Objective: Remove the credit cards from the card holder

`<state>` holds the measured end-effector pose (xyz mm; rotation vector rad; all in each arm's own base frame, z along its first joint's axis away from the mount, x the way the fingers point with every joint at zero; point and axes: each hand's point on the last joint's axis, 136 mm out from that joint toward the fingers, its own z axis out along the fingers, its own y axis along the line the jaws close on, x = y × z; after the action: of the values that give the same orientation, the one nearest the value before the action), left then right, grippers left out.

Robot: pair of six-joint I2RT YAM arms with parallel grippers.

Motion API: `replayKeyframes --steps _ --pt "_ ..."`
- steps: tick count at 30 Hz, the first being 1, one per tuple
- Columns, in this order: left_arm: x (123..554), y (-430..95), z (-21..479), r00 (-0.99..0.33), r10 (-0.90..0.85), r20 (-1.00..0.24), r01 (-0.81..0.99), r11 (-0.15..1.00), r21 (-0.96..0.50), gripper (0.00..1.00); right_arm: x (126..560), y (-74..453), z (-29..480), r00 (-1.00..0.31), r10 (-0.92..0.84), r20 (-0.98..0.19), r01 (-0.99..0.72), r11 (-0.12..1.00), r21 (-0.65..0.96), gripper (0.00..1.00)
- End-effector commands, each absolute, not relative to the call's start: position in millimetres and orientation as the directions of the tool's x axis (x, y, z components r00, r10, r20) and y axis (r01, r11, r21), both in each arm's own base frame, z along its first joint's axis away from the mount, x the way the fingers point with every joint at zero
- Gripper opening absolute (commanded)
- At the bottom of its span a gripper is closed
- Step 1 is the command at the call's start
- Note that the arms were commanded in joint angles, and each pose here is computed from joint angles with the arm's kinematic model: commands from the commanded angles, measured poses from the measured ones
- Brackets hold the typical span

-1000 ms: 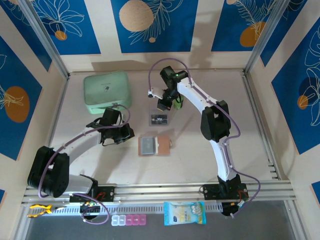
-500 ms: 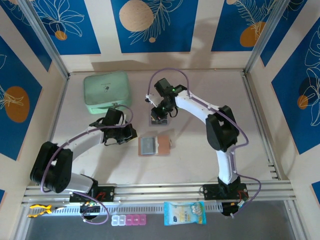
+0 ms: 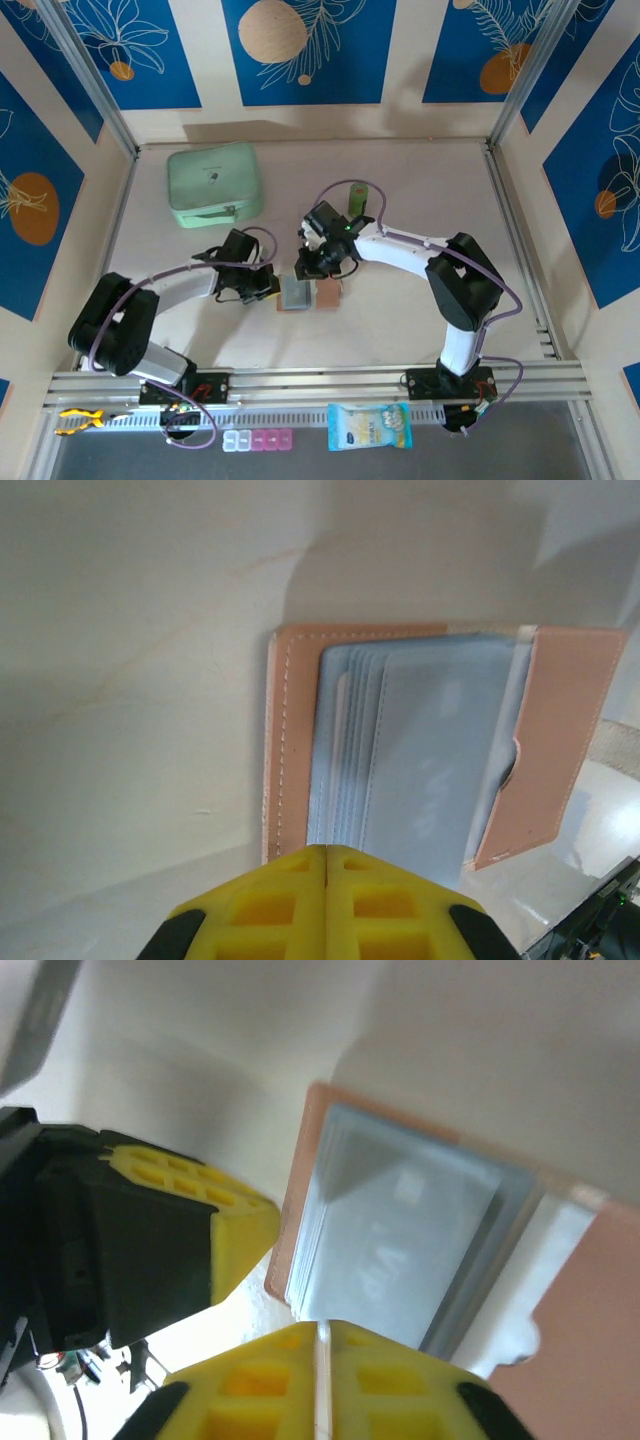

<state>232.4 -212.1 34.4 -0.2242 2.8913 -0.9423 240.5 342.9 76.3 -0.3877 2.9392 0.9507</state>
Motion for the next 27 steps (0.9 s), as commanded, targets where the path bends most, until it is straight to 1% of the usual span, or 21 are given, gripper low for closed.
replayKeyframes --steps 1,3,5,6,8,10,13,15,20,27 --pt "224 -216 26 -0.988 -0.157 -0.011 -0.120 0.799 -0.589 0.03 232 349 75 -0.988 -0.154 -0.018 -0.129 0.752 0.646 0.22" --pt "222 -209 21 -0.986 -0.165 -0.004 -0.135 0.823 -0.552 0.03 228 348 69 -0.990 -0.144 0.002 -0.108 0.750 0.652 0.28" --pt "221 -204 17 -0.986 -0.168 -0.007 -0.140 0.841 -0.523 0.03 227 349 66 -0.990 -0.144 0.010 -0.101 0.744 0.660 0.36" --pt "220 -202 15 -0.986 -0.168 -0.005 -0.142 0.846 -0.514 0.03 227 349 65 -0.990 -0.142 0.013 -0.098 0.742 0.663 0.39" --pt "220 -201 13 -0.986 -0.168 -0.002 -0.144 0.851 -0.505 0.03 227 350 63 -0.990 -0.141 0.013 -0.096 0.736 0.670 0.41" --pt "219 -200 10 -0.985 -0.170 0.003 -0.148 0.853 -0.501 0.02 230 351 61 -0.991 -0.135 0.022 -0.086 0.735 0.673 0.40" --pt "219 -200 8 -0.985 -0.171 0.005 -0.151 0.855 -0.497 0.02 231 352 58 -0.990 -0.135 0.029 -0.080 0.730 0.679 0.31" --pt "219 -199 8 -0.986 -0.169 0.006 -0.150 0.857 -0.492 0.02 232 352 56 -0.990 -0.134 0.035 -0.074 0.730 0.679 0.28" --pt "219 -199 9 -0.986 -0.169 0.005 -0.149 0.859 -0.490 0.02 232 351 47 -0.990 -0.130 0.059 -0.058 0.744 0.666 0.28" --pt "220 -198 9 -0.986 -0.169 0.005 -0.150 0.862 -0.485 0.02 230 334 35 -0.992 -0.103 0.069 -0.042 0.799 0.600 0.28"
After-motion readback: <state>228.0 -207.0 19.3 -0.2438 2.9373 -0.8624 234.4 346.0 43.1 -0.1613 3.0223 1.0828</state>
